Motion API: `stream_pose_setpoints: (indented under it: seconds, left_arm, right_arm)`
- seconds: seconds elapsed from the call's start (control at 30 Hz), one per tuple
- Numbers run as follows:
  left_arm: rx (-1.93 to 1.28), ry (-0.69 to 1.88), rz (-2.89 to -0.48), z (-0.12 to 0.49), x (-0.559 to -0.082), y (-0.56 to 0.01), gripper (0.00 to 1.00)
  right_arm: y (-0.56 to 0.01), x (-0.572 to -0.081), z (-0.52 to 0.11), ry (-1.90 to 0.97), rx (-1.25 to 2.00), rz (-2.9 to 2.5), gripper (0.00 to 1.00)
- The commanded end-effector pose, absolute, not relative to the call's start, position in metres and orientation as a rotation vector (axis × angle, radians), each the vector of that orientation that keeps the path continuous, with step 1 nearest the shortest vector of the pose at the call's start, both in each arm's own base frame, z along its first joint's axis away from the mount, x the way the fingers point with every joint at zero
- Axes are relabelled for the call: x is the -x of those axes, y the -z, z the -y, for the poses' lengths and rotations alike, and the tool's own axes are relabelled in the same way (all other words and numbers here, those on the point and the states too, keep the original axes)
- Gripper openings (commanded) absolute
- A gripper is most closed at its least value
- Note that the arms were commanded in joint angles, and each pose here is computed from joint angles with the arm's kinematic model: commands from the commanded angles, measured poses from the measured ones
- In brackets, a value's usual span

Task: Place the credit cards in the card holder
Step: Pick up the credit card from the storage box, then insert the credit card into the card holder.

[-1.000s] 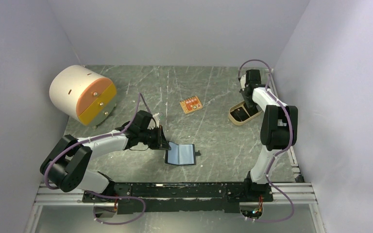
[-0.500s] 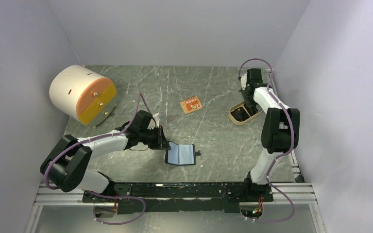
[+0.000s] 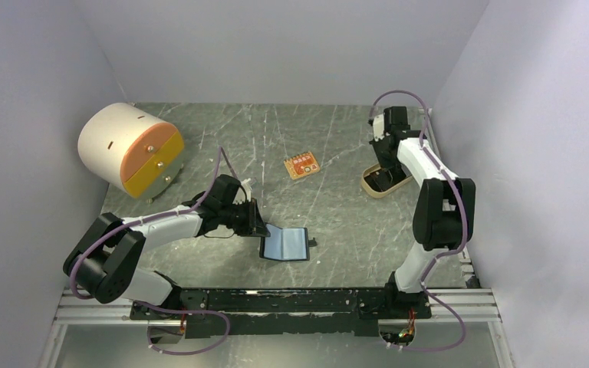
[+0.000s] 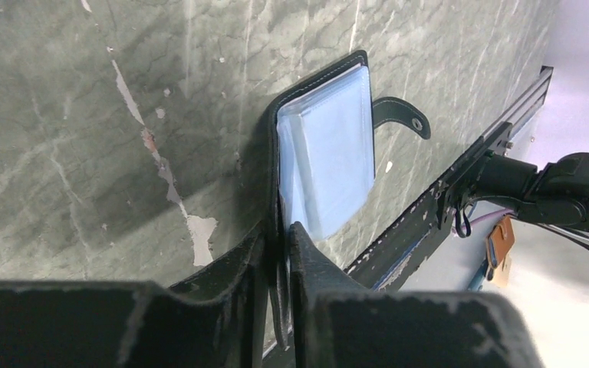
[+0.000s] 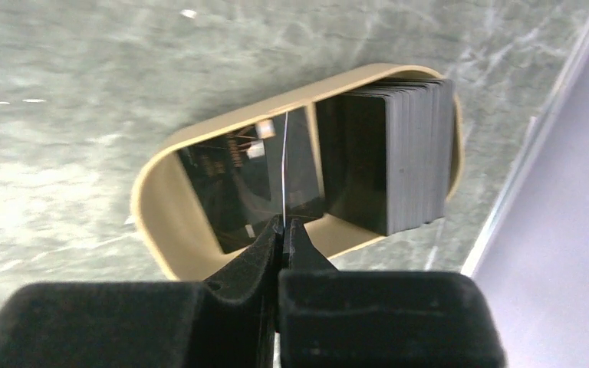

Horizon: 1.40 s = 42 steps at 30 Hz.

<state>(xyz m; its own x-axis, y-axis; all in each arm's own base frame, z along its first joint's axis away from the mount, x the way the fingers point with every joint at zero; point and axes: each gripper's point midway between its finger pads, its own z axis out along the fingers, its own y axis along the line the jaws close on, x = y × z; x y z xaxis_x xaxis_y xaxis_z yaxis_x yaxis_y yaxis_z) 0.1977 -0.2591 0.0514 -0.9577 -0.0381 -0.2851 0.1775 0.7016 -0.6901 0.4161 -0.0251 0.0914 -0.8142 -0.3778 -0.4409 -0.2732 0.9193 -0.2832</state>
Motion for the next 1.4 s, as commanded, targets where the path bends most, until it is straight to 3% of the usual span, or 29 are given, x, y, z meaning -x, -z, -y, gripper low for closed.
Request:
stream_pose_setpoints:
  seconds: [0.0, 0.27, 0.37, 0.6, 0.87, 1.37]
  left_arm:
    - [-0.063, 1.052, -2.647, 0.253, -0.203, -0.047, 0.22]
    - [0.01, 0.915, -2.684, 0.235, -0.202, -0.035, 0.29]
    - [0.031, 0.882, -2.687, 0.23, -0.203, -0.033, 0.3]
    - [0.039, 0.924, -2.677, 0.232, -0.199, -0.035, 0.1]
    - [0.074, 1.08, -2.632, 0.245, -0.193, -0.039, 0.09]
    - [0.136, 1.126, -2.642, 0.247, -0.188, -0.031, 0.09]
  right_arm:
    - [-0.12, -0.406, -0.018, 0.101, 0.41, -2.505, 0.0]
    - [-0.14, -0.387, -0.057, 0.112, 0.283, -2.499, 0.0]
    - [-0.138, -0.377, -0.087, -0.032, 0.256, -2.514, 0.0]
    - [-0.164, -0.337, -0.171, -0.491, 0.236, -2.338, 0.0]
    - [-0.154, -0.266, -0.244, -1.008, 0.221, -2.242, 0.0]
    - [-0.099, -0.204, -0.294, -1.258, 0.074, -2.302, 0.0]
